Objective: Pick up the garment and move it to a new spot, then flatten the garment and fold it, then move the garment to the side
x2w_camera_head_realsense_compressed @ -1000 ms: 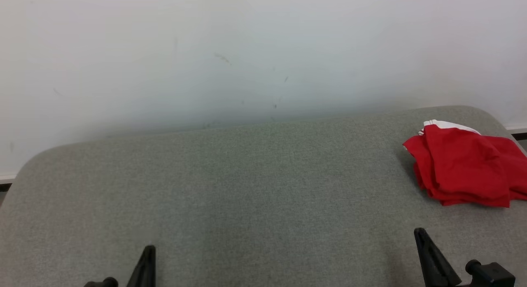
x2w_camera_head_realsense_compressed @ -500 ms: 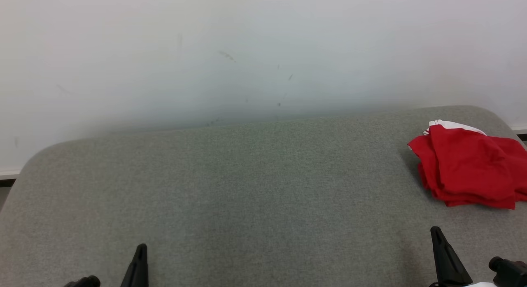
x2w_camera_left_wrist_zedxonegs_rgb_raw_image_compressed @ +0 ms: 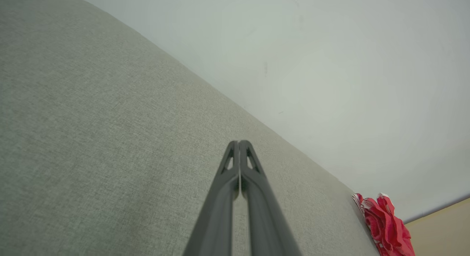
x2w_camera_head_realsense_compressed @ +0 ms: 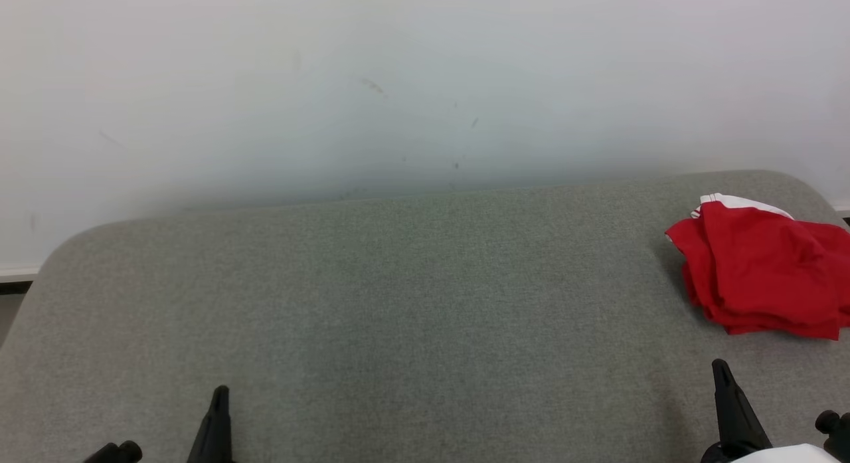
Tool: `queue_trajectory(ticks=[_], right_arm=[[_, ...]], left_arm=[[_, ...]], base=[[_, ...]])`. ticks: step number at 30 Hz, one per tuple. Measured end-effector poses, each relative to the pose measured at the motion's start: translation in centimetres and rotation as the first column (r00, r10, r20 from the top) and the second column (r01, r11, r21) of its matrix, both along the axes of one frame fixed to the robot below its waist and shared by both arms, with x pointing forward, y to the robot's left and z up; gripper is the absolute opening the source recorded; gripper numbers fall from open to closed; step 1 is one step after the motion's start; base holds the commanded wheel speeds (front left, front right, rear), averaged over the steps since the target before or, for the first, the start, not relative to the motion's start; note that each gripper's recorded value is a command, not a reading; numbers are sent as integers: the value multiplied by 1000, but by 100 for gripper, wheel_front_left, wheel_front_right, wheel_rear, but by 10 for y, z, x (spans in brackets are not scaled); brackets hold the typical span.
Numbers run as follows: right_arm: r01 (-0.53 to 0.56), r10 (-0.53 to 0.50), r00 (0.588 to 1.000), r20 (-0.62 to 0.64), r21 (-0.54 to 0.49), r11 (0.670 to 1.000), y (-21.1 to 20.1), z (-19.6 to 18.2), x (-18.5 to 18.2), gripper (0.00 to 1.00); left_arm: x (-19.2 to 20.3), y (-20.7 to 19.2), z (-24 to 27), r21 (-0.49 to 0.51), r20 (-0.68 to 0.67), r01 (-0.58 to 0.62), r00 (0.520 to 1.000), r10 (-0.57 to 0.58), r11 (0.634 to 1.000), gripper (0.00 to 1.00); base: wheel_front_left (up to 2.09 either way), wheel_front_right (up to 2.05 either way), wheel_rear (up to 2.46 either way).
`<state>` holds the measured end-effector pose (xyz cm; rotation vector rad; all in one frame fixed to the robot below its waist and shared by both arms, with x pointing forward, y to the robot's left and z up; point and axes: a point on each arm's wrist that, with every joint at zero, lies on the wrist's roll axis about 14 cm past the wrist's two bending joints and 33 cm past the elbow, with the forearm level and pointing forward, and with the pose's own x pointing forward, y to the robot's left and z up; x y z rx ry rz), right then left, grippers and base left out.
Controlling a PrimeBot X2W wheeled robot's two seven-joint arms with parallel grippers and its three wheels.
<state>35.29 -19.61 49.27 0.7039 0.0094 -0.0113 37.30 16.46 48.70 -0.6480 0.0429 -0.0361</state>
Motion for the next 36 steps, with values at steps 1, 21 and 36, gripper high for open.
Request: queue_trajectory(ticks=[1, 21, 36], right_arm=[[2, -2, 1000, 0, 11, 1000, 0, 1, 1, 0], [30, -25, 999, -21, 255, 967, -6, 1, 8, 0], [34, -28, 999, -21, 398, 917, -7, 4, 15, 0]], left_arm=[[0, 1, 0, -18, -3, -2, 1000, 2, 1000, 0], [6, 10, 3, -274, -32, -39, 999, 32, 961, 0], [9, 15, 4, -423, -48, -56, 998, 39, 905, 0]], base=[[0, 0, 0], [0, 0, 0], [0, 0, 0]])
